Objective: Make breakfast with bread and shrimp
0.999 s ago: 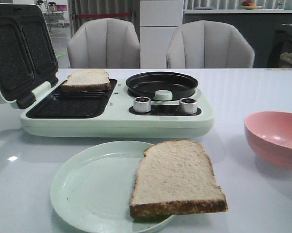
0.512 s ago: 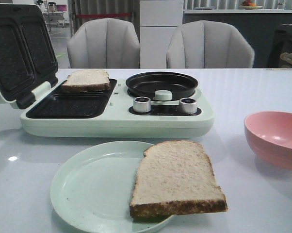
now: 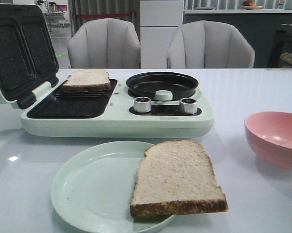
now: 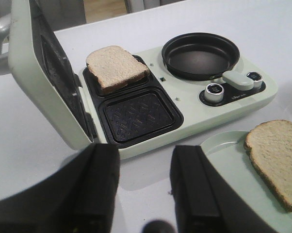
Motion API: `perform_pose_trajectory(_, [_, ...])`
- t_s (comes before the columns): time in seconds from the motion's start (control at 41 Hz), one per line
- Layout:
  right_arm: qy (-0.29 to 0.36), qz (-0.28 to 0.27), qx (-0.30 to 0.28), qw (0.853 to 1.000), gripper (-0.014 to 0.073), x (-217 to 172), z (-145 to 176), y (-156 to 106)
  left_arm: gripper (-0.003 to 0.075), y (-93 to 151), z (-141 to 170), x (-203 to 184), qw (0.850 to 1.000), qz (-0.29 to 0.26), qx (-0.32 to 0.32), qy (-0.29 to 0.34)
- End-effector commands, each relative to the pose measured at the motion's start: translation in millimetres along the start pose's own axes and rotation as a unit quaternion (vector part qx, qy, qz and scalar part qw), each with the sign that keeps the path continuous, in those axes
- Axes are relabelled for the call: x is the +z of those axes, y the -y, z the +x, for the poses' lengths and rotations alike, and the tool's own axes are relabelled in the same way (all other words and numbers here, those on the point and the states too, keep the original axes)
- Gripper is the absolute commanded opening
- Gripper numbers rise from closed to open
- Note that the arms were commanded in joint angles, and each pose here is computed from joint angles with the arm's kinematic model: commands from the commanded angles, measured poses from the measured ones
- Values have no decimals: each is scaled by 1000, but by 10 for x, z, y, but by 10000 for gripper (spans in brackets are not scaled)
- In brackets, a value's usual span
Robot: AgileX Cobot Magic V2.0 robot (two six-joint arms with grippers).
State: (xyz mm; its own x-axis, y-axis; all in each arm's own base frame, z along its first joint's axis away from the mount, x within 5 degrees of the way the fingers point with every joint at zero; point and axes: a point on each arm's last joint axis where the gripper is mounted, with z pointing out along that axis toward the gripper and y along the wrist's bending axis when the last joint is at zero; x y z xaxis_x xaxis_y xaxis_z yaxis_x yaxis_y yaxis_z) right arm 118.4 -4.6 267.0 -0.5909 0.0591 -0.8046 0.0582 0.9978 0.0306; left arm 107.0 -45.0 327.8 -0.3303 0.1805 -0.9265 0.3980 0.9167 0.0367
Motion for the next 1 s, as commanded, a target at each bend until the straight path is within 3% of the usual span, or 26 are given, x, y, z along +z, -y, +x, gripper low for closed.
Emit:
perform_pose_trajectory(0.0, [48,-5,2,999,519,-34,-149,-12,328,10,-163,-55,999,7,-10,52])
perform_pose_trajectory(0.317, [51,-14,19,998,519,-31,-156,-28,328,10,-163,-55,999,7,-10,52])
perform_pose_trajectory(0.439, [28,-63,99,993,519,13,-145,-116,328,10,-163,-55,999,7,-10,52])
perform_pose_trajectory(0.512, [-20,-100,128,986,519,81,-99,-201,328,10,-163,-55,999,7,-10,52])
perform_pose_trajectory(0.658, [-113,-172,120,971,519,292,-23,-411,328,10,-163,-55,999,7,-10,52])
perform_pose_trajectory(0.975, [-220,-287,127,924,519,835,117,-888,328,10,-163,-55,999,7,-10,52])
